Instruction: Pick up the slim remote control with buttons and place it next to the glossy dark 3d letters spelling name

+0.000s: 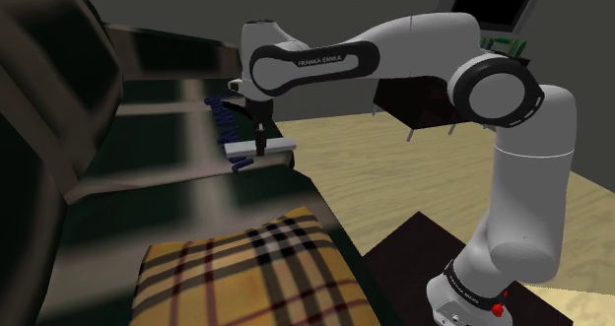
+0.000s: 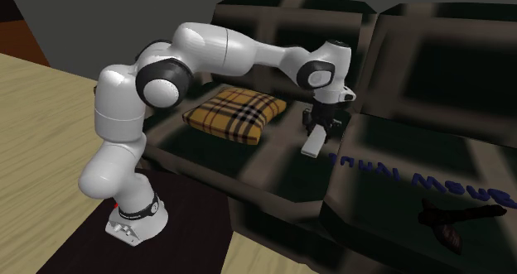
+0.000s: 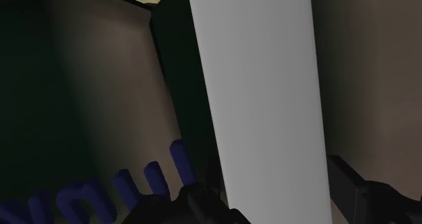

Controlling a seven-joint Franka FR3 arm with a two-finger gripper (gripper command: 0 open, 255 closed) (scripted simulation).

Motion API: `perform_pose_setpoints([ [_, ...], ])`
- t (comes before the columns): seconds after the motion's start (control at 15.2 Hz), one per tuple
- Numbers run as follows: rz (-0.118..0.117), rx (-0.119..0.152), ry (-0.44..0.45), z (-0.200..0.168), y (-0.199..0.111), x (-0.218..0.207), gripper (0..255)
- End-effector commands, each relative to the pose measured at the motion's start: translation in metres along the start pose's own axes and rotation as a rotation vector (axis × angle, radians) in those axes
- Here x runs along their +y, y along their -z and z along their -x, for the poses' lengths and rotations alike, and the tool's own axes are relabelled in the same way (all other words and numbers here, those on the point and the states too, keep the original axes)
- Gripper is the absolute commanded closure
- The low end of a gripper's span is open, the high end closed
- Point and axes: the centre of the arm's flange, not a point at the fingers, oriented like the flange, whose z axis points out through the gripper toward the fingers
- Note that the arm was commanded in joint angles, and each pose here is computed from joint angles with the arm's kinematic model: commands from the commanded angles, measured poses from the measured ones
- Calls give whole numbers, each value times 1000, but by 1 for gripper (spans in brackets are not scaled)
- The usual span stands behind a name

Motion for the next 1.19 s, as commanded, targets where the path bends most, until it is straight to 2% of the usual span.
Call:
perform_pose_setpoints([
  [0.0, 0, 0, 1, 13, 1, 24, 255],
  [0.07, 0, 0, 1, 18, 1, 34, 255],
  [1.12, 0, 0, 1, 18, -84, 36, 255],
])
